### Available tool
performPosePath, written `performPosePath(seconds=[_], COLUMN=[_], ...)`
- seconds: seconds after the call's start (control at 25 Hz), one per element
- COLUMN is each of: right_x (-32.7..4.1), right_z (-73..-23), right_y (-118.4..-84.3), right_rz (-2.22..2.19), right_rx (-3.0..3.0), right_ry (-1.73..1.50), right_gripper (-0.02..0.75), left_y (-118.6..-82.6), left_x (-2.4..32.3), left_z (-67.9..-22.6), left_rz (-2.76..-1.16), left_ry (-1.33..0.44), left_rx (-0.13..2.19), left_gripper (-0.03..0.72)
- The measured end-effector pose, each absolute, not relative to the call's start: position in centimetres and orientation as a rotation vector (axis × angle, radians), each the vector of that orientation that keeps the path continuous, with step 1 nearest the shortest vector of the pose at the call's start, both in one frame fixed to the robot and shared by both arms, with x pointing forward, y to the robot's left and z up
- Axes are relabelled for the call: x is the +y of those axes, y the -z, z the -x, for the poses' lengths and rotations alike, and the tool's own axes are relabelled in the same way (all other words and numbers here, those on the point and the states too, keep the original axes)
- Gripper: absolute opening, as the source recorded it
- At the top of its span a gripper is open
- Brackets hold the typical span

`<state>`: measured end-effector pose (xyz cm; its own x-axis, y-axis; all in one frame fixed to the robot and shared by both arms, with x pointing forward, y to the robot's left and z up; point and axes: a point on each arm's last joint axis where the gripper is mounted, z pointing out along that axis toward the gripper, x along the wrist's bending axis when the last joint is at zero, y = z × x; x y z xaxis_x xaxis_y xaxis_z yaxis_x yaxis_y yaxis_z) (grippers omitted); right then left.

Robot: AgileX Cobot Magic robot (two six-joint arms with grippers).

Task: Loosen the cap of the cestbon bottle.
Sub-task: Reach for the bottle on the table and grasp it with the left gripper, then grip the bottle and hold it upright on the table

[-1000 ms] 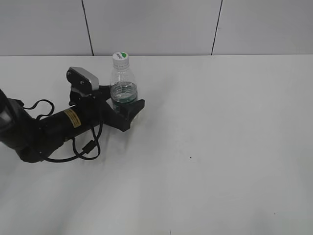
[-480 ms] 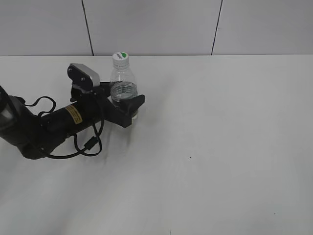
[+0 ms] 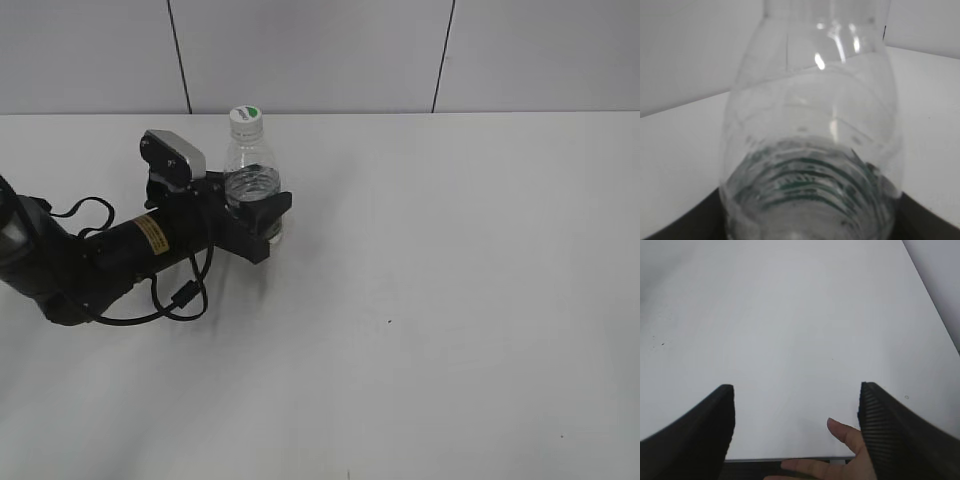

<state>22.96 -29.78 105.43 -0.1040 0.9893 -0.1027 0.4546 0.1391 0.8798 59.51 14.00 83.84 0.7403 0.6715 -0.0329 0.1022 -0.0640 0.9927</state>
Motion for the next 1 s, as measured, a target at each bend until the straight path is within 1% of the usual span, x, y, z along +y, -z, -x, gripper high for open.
performPosePath(seconds=[0.24,0.44,0.52,0.6,0.72,0.88,1.0], right_x=[-29.8,-29.8,-29.8,-29.8,-29.8,-29.8,-29.8], right_z=[-23.0,-23.0,-23.0,-23.0,-23.0,-23.0,-23.0], right_y=[-105.4,-105.4,-105.4,-105.4,-105.4,-105.4,-105.4], right_rz=[-1.412,-1.412,-1.412,-1.412,-1.412,-1.412,-1.412], right_rx=[1.670,1.670,1.670,1.670,1.670,1.670,1.670], right_ry=[-0.904,-0.904,-0.905,-0.905,-0.905,-0.905,-0.905], right_gripper=[0.587,0.587,0.587,0.587,0.587,0.587,0.587], left_y=[-83.9,-84.3,-84.3,-84.3,-84.4,-84.4,-84.4], left_x=[13.8,12.9,12.5,12.3,12.1,11.8,11.4], left_z=[-59.3,-57.9,-57.3,-56.8,-56.3,-56.0,-56.0], left_rz=[-1.605,-1.697,-1.719,-1.725,-1.745,-1.751,-1.737], left_ry=[-0.507,-0.400,-0.336,-0.265,-0.205,-0.184,-0.191], left_rx=[0.610,0.399,0.348,0.328,0.280,0.254,0.286], left_gripper=[0.403,0.403,0.403,0.403,0.403,0.403,0.403])
